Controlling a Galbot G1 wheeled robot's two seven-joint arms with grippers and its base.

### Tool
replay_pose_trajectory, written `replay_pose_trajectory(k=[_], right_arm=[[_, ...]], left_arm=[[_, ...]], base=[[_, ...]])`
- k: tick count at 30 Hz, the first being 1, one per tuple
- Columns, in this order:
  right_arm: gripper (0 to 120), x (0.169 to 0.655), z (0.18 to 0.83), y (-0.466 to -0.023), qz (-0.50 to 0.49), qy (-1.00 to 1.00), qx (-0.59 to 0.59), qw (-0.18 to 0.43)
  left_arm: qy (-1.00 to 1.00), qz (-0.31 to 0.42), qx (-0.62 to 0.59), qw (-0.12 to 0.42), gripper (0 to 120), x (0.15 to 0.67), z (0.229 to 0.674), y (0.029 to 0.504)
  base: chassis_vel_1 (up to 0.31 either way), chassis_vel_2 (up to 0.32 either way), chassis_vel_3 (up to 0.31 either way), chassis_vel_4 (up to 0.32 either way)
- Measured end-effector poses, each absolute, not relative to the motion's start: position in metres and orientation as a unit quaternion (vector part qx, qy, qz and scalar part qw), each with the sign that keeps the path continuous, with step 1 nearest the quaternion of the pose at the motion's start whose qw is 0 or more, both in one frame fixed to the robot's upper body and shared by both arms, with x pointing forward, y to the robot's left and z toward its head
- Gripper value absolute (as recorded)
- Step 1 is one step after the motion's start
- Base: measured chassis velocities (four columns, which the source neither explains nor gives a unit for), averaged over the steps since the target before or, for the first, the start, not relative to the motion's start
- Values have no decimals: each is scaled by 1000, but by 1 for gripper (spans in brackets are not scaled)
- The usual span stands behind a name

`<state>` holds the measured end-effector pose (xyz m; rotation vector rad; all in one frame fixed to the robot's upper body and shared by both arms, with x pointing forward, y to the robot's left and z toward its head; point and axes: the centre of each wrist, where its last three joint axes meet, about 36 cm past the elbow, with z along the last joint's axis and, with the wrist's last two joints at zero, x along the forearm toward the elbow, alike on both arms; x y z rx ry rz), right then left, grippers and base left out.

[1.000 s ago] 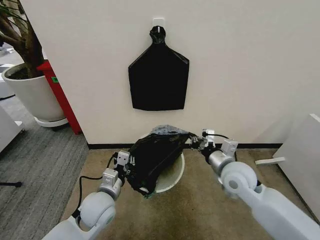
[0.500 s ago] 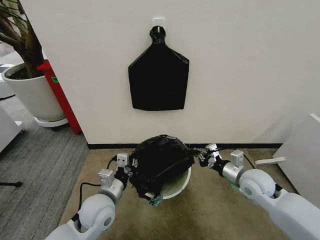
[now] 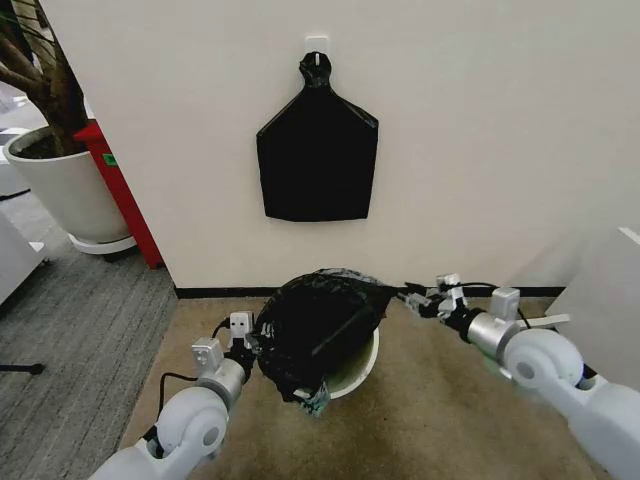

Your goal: Place the garbage bag over the trash bin.

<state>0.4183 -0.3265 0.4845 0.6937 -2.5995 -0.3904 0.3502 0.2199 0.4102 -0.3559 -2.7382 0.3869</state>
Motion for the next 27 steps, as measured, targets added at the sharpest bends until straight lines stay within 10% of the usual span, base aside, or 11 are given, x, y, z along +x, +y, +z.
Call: replay_pose_trajectory(k=[13,27], right_arm=[[98,418,504,-321,-252,-893,237,288],[100,359,558,-237,-313,-891,206,255]], left_arm=[[-968,133,-129,169,1,359,407,219],[-971,140,-111,159,1,371,411,217]], base=[[0,0,0,0],[0,0,0,0]])
